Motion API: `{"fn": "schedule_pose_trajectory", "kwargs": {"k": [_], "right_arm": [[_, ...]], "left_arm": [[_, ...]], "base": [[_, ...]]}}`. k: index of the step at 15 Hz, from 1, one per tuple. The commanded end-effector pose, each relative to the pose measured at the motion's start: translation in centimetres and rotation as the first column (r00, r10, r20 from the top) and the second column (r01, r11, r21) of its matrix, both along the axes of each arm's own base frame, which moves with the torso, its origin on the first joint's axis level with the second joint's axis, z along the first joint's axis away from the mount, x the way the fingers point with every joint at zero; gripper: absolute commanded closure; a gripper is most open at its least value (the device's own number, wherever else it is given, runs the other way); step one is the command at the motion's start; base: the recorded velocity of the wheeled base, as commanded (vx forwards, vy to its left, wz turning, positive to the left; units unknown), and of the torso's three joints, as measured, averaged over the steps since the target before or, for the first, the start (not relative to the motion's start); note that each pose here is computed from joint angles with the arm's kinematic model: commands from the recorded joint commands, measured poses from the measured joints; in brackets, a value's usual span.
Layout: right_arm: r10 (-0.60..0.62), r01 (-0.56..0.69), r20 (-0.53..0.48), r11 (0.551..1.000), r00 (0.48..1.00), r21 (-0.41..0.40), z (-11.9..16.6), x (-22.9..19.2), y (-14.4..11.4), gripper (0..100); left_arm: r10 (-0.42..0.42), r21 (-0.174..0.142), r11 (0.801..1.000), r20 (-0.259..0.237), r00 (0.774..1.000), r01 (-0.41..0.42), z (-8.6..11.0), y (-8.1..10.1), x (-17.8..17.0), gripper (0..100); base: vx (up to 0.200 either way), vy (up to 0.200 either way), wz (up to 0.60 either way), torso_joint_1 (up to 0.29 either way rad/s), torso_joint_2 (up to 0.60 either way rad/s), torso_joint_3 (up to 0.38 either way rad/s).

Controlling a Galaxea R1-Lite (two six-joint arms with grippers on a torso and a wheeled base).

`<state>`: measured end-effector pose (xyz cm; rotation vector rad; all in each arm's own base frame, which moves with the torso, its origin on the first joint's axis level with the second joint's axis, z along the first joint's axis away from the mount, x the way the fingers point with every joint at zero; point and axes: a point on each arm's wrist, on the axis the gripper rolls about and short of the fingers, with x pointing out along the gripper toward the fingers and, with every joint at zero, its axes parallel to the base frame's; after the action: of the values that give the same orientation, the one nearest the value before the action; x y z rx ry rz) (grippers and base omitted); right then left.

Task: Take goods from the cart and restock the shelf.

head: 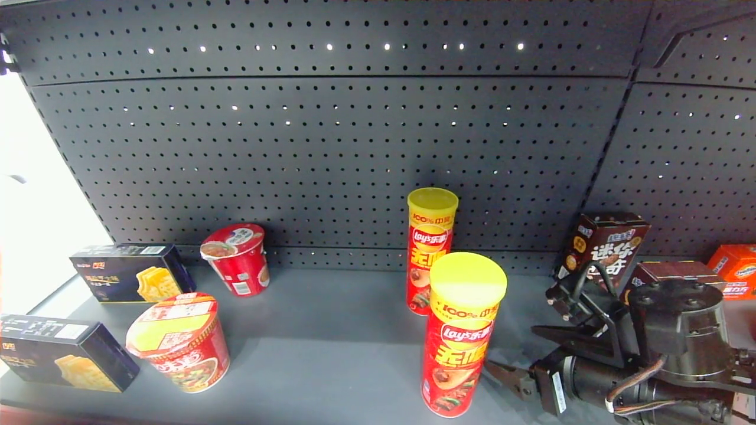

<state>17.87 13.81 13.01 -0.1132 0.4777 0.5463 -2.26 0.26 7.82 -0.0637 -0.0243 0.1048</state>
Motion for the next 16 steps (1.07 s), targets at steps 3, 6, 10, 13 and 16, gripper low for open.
{"fn": "schedule_pose_trajectory", "kwargs": {"k": [3, 6, 10, 13, 16], "right_arm": [[0.018, -0.018, 0.01, 1.0, 1.0, 0.009, 0.3, -0.1, 0.4, 0], [0.03, -0.031, 0.01, 0.999, 0.999, 0.009, 0.3, -0.2, 0.7, 0], [0.038, -0.038, 0.006, 0.999, 0.999, 0.007, 0.2, -0.1, 0.9, 0], [0.061, -0.061, 0.004, 0.998, 0.998, 0.007, 0.1, -0.1, 1.4, 0], [0.063, -0.063, 0.003, 0.998, 0.998, 0.006, 0.1, 0.3, 1.8, 0]], "left_arm": [[0.0, 0.0, 1.0, -0.001, 1.0, 0.0, 0.0, 0.0, 0.0, 0], [0.0, 0.0, 1.0, -0.001, 1.0, 0.0, 0.0, 0.0, 0.0, 0], [0.0, 0.0, 1.0, 0.0, 1.0, 0.0, 0.0, 0.0, 0.0, 0], [0.0, 0.0, 1.0, -0.001, 1.0, 0.0, 0.0, 0.0, 0.0, 0], [0.0, 0.0, 1.0, -0.001, 1.0, 0.0, 0.0, 0.0, 0.0, 0]], "base": [[0.0, 0.0, 0.0, 0.0, 0.0, 0.0], [0.0, 0.0, 0.0, 0.0, 0.0, 0.0], [0.0, 0.0, 0.0, 0.0, 0.0, 0.0], [0.0, 0.0, 0.0, 0.0, 0.0, 0.0], [0.0, 0.0, 0.0, 0.0, 0.0, 0.0]]}}
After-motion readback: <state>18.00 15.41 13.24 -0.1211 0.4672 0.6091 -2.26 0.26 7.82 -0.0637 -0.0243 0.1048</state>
